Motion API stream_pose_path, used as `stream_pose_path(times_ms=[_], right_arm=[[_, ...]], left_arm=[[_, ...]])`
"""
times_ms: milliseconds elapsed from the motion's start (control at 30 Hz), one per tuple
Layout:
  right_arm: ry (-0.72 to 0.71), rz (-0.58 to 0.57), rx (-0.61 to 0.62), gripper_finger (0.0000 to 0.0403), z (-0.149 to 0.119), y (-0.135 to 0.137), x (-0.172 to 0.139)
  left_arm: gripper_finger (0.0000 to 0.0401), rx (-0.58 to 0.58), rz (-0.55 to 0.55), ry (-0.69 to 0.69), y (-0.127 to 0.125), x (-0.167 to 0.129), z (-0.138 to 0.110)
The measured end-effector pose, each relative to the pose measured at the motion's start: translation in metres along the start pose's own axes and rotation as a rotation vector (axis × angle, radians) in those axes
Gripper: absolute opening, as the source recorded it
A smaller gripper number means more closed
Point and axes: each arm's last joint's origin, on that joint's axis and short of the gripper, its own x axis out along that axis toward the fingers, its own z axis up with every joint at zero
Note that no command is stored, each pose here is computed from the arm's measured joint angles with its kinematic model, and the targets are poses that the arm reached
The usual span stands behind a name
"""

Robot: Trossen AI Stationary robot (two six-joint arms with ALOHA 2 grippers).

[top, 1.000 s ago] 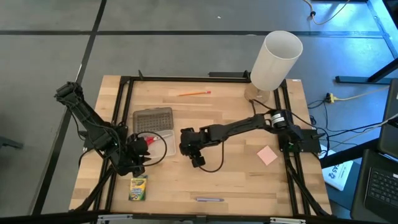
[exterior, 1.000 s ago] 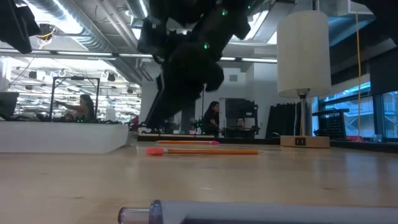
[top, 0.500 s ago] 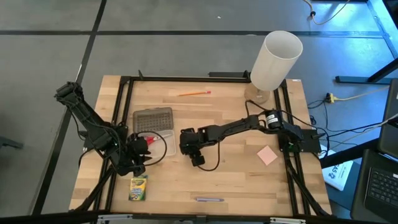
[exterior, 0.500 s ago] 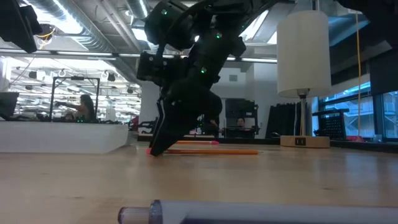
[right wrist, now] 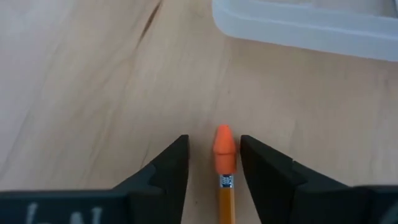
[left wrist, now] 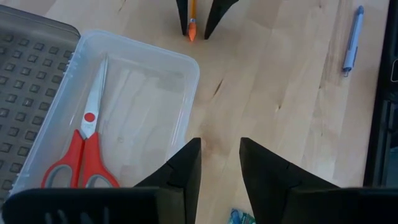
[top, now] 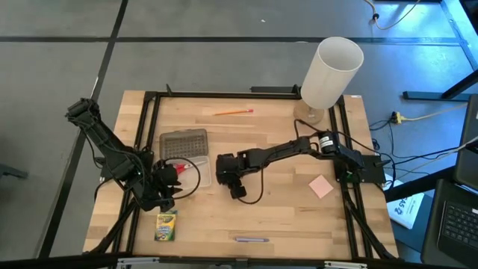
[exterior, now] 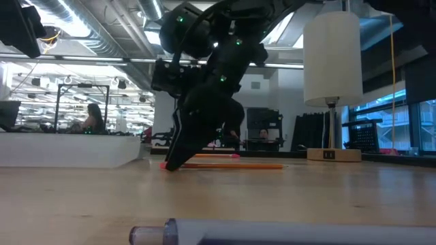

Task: Pack school essentials
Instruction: Put the orange pencil into the transparent supply box

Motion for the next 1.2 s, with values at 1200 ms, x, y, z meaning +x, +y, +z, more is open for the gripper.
stream_pose_path(times_ms=[1200], right_arm=[[0.048, -0.077, 0.067, 0.0027, 0.054, -0.015, -0.057]], left_arm=[[0.0103, -0.011, -0.018, -0.006, -0.002, 0.0, 0.001]])
